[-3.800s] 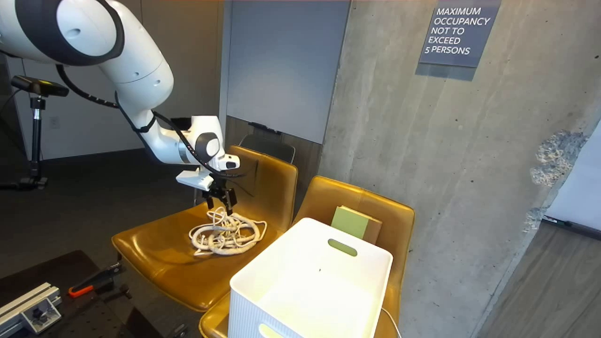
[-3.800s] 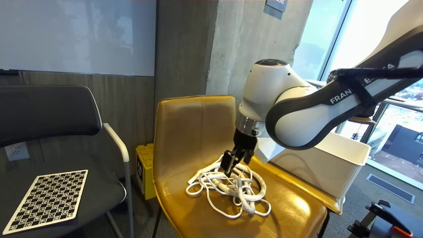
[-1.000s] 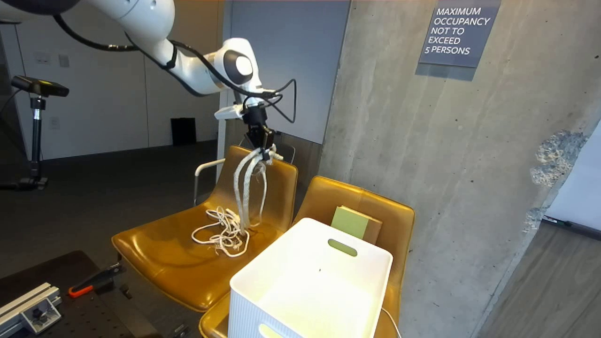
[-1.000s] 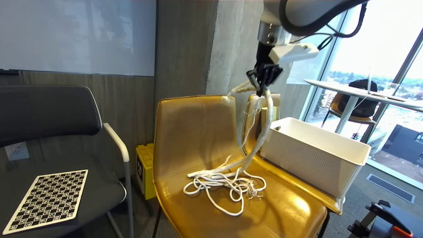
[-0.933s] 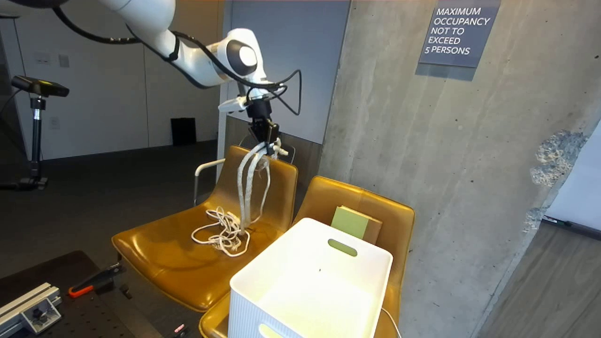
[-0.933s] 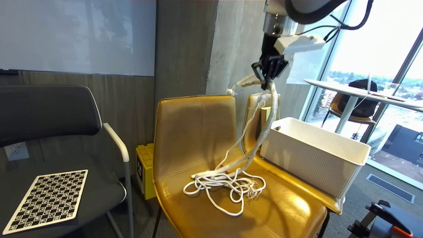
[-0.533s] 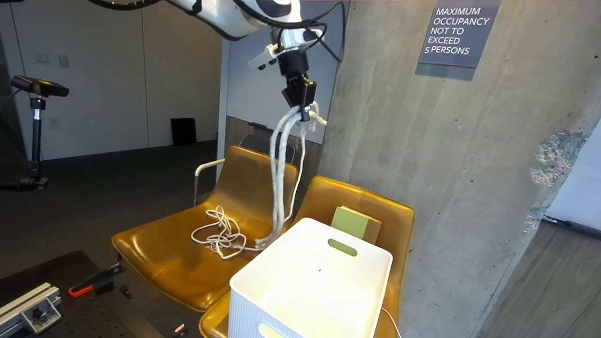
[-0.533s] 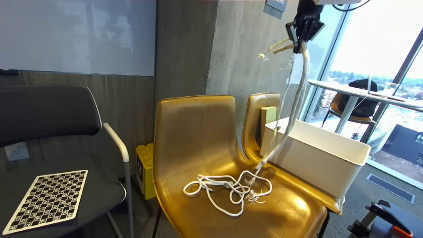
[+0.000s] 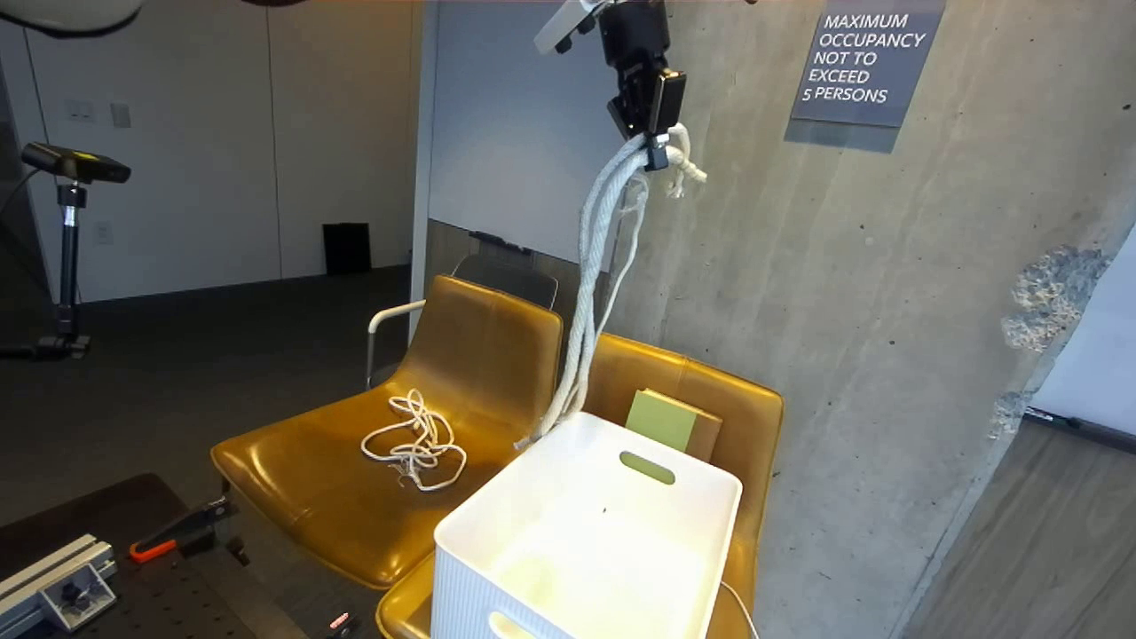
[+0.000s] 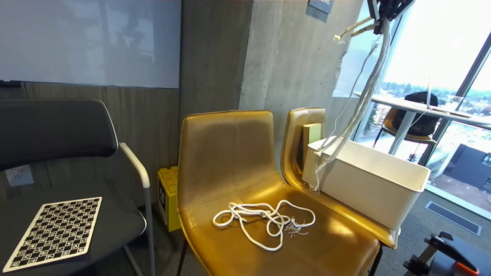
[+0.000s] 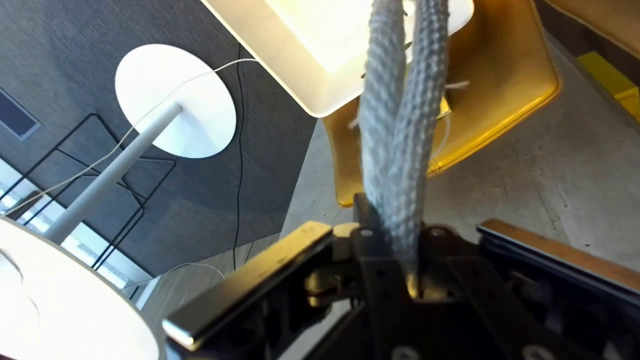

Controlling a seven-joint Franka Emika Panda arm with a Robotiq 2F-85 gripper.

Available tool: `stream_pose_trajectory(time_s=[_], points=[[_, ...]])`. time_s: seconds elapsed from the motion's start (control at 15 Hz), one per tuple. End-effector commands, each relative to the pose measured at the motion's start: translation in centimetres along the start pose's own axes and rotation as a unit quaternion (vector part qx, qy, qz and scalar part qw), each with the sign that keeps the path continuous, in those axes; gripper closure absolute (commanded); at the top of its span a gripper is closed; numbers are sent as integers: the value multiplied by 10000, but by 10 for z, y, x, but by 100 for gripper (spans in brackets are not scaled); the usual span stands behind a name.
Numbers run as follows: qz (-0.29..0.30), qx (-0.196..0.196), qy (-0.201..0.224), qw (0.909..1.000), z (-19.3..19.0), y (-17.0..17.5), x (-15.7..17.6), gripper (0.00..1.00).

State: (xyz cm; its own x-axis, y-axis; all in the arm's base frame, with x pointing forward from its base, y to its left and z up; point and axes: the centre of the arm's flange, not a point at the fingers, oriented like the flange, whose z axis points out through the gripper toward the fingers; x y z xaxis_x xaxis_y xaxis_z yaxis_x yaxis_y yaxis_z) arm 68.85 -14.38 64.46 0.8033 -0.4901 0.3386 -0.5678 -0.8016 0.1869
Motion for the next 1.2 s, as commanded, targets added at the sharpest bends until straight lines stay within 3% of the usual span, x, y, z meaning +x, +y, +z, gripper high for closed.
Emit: stream_pose_trajectory(time_s=[0.0, 0.4, 0.67, 1.13], points=[[188, 131, 41, 9997, -36, 18, 67, 97], [494, 221, 154, 9984, -58, 74, 89, 97], [310, 249, -85, 9992, -3, 67, 59, 97], [-69, 93, -628, 9980, 119, 20, 18, 97]])
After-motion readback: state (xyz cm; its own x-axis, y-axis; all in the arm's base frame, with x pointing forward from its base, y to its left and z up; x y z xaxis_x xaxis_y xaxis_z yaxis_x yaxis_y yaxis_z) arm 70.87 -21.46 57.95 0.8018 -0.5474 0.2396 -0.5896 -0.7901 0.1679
